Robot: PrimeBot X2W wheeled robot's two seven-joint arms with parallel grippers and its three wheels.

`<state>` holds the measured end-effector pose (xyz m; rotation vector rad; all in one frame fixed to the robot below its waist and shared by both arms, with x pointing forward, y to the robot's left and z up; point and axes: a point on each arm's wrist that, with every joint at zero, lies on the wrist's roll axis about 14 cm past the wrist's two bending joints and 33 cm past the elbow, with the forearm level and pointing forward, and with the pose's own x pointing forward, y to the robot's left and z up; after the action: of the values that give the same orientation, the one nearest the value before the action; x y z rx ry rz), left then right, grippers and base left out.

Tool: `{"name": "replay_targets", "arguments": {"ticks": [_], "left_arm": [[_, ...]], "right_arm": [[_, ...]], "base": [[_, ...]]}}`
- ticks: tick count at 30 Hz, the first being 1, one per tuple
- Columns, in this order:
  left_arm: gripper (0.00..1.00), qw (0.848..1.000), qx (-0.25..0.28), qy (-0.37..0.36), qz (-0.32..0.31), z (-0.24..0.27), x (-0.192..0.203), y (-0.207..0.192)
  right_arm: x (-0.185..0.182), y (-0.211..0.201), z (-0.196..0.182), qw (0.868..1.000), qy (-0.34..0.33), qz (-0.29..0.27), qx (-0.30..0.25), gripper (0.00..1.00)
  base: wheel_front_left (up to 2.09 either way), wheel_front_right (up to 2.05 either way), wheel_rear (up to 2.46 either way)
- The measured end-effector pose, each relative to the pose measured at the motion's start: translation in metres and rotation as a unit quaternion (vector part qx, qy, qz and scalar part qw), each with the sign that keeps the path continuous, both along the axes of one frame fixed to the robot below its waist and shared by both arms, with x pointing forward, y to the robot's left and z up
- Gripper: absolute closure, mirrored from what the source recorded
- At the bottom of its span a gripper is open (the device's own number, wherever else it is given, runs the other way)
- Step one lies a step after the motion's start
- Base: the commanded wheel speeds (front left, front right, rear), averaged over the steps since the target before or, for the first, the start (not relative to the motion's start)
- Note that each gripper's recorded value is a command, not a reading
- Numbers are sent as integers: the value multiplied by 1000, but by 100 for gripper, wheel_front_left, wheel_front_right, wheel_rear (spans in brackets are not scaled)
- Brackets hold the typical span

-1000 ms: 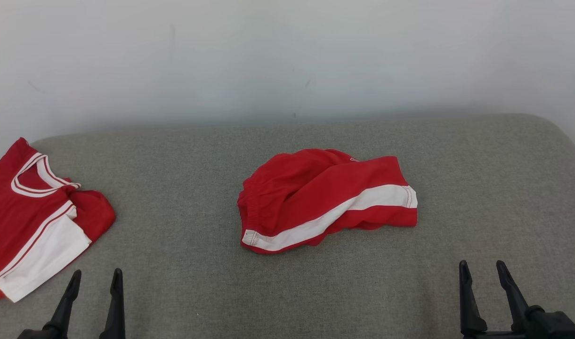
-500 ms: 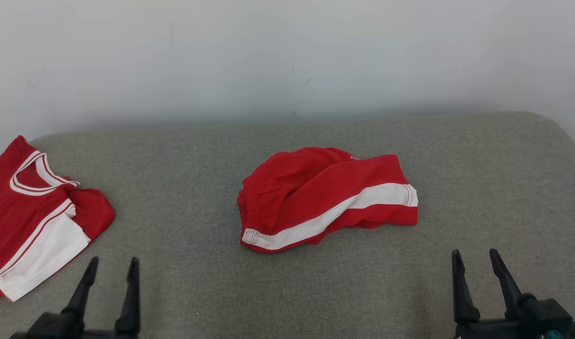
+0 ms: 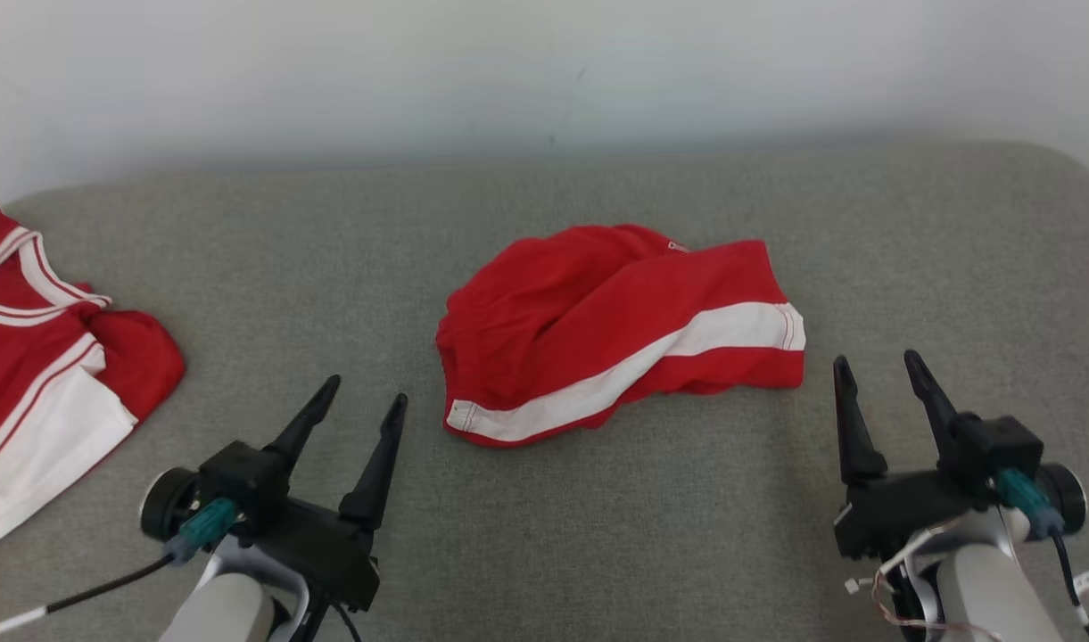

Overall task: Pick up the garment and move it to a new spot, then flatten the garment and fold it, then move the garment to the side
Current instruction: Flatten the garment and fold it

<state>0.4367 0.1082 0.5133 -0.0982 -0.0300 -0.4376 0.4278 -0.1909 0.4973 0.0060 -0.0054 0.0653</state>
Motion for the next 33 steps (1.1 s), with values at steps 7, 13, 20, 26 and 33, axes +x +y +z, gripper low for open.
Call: {"name": "replay_targets", "arguments": {"ticks": [7,13,20,26,33], "left_arm": [[0,995,29,74,-58,-48,19,-29],[0,988,41,113,-92,-76,30,-48],[0,983,40,141,-113,-96,32,-60],[0,980,47,152,-120,-103,35,-61],[100,979,38,148,-134,-98,40,-72]], "right_arm": [[37,-3,-29,999,52,0,-5,0],[60,-6,-54,996,89,-3,-8,0],[76,-5,-77,992,126,1,-13,0],[88,5,-87,989,145,16,-15,0],[99,19,-93,987,157,30,-5,100]], "base": [[0,0,0],[0,0,0],[0,0,0],[0,0,0],[0,0,0]]}}
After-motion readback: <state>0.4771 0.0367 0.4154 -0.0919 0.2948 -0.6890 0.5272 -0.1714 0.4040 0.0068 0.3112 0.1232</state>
